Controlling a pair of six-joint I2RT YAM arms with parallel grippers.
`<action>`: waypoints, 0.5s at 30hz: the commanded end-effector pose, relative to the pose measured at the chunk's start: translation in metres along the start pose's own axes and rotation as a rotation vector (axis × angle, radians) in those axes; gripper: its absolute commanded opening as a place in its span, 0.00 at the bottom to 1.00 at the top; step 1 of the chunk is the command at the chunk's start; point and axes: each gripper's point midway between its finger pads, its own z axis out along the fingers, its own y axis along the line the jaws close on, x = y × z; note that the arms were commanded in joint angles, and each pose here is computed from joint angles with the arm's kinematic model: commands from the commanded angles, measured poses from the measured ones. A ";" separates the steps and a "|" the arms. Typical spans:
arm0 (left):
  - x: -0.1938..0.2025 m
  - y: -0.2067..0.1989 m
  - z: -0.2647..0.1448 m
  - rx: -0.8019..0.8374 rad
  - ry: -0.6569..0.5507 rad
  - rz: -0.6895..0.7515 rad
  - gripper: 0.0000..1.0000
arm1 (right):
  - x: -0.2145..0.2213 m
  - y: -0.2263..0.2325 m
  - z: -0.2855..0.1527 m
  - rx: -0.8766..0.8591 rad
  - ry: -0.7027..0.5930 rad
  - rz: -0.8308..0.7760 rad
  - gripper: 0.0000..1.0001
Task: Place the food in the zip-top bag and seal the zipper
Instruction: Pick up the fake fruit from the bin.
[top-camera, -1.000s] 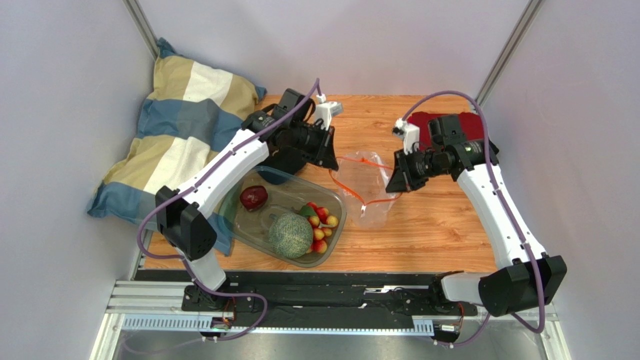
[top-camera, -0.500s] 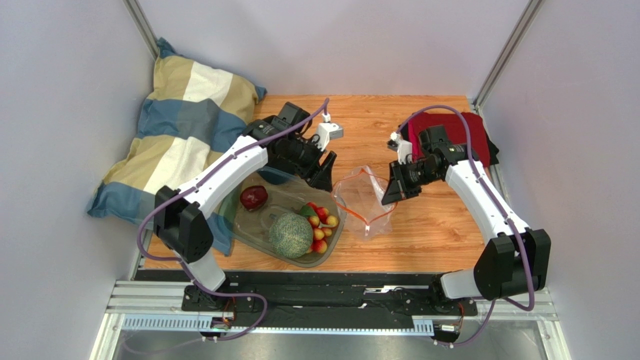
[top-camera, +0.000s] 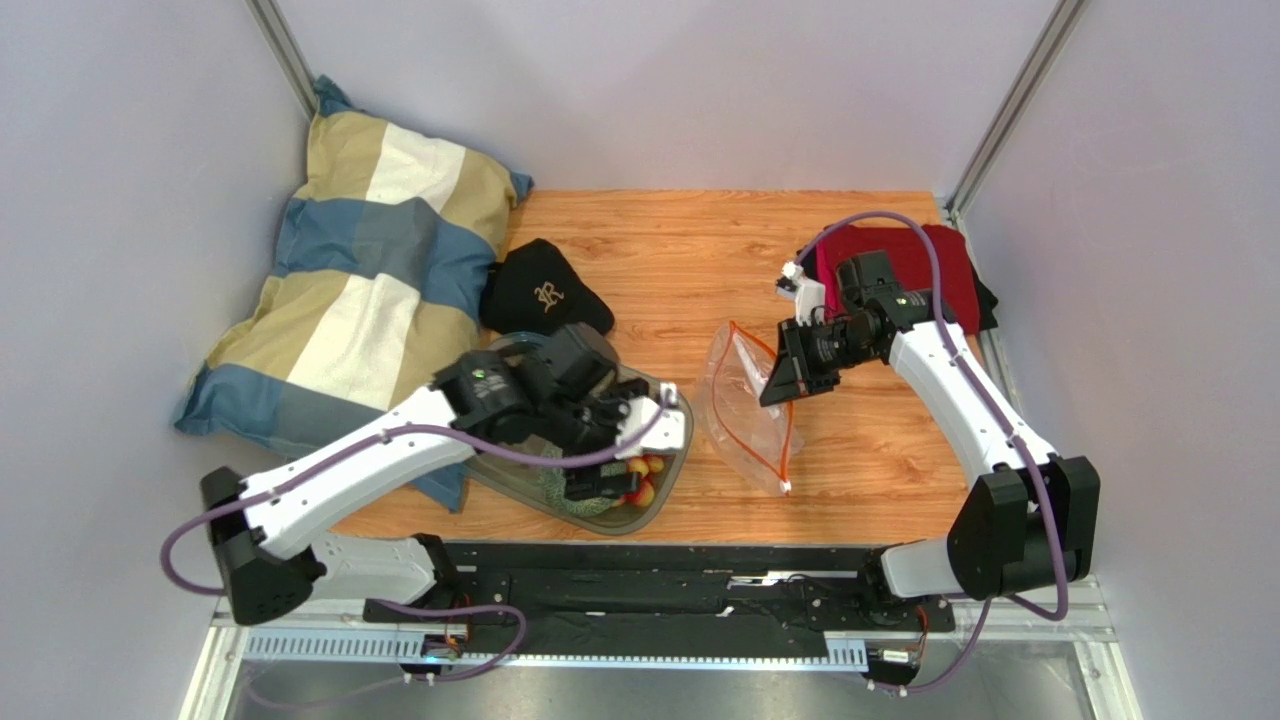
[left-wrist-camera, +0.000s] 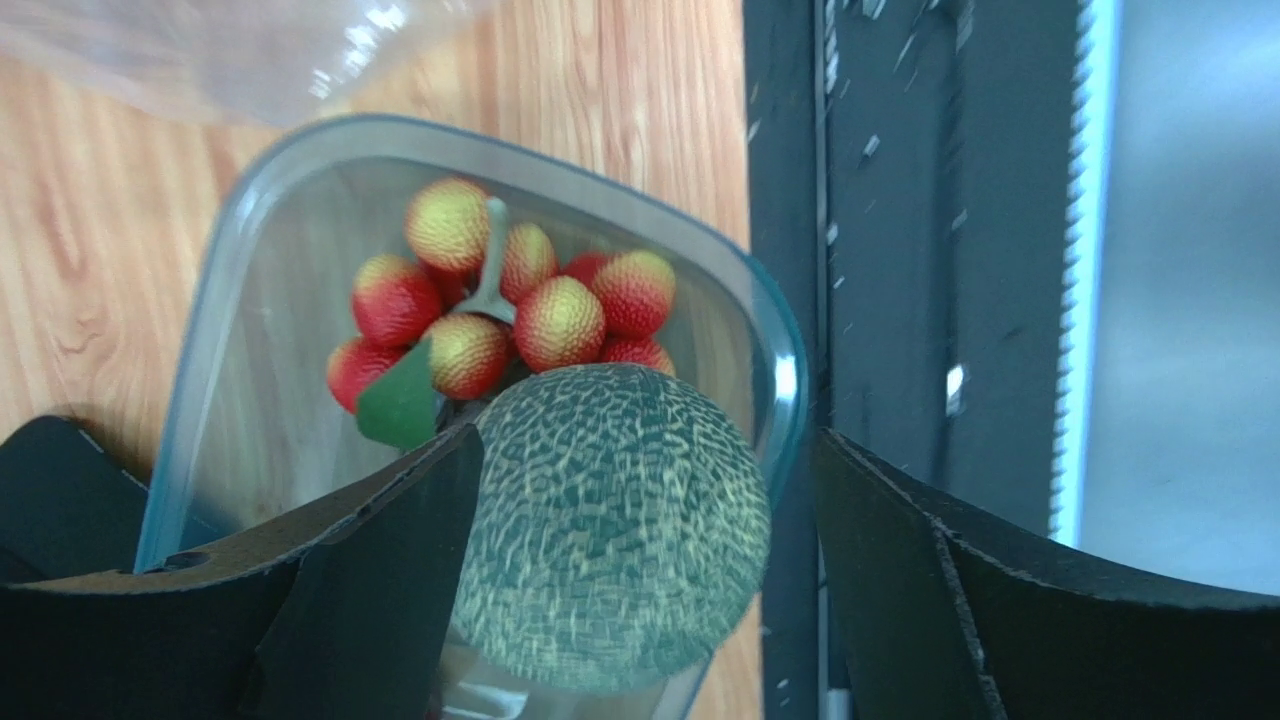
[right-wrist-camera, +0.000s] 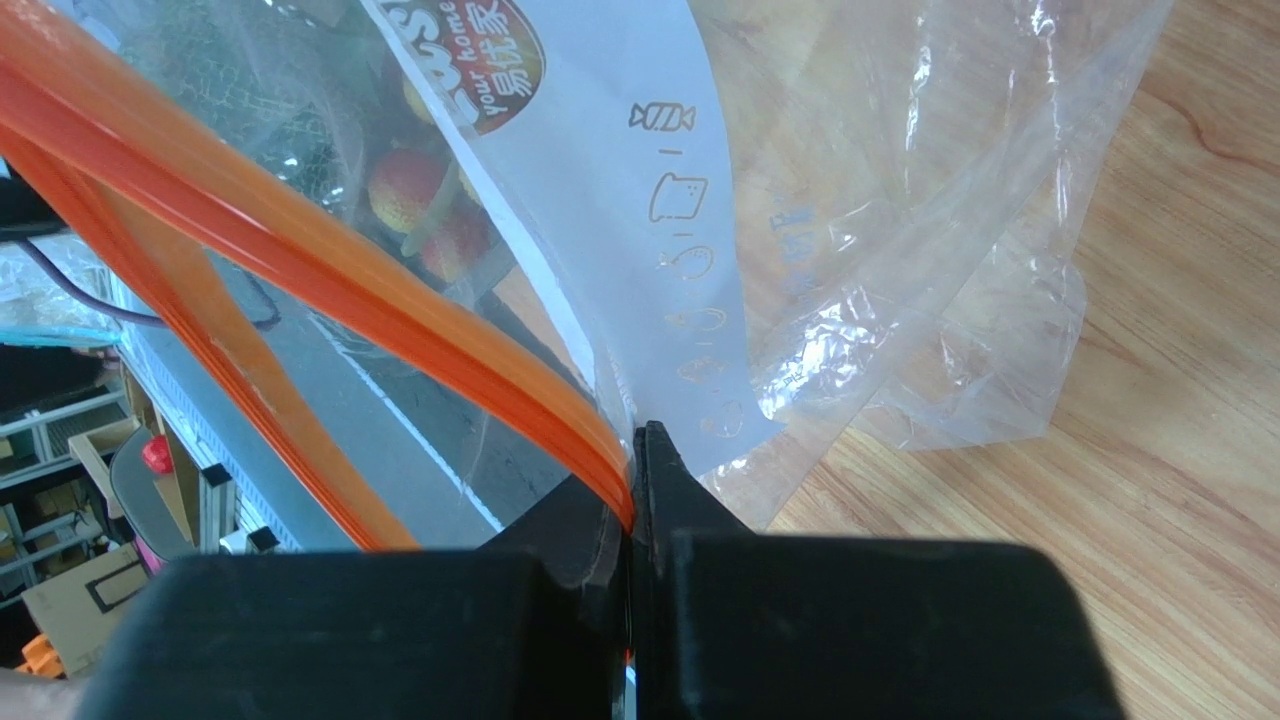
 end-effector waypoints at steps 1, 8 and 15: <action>0.023 0.021 0.033 -0.144 0.195 0.171 0.87 | -0.010 0.000 0.000 -0.004 -0.028 -0.006 0.00; 0.064 0.065 0.036 -0.287 0.430 0.245 0.63 | -0.012 0.000 -0.001 -0.006 -0.018 -0.011 0.00; 0.114 0.081 -0.019 -0.281 0.501 0.160 0.53 | -0.014 -0.001 -0.003 0.002 -0.016 -0.019 0.00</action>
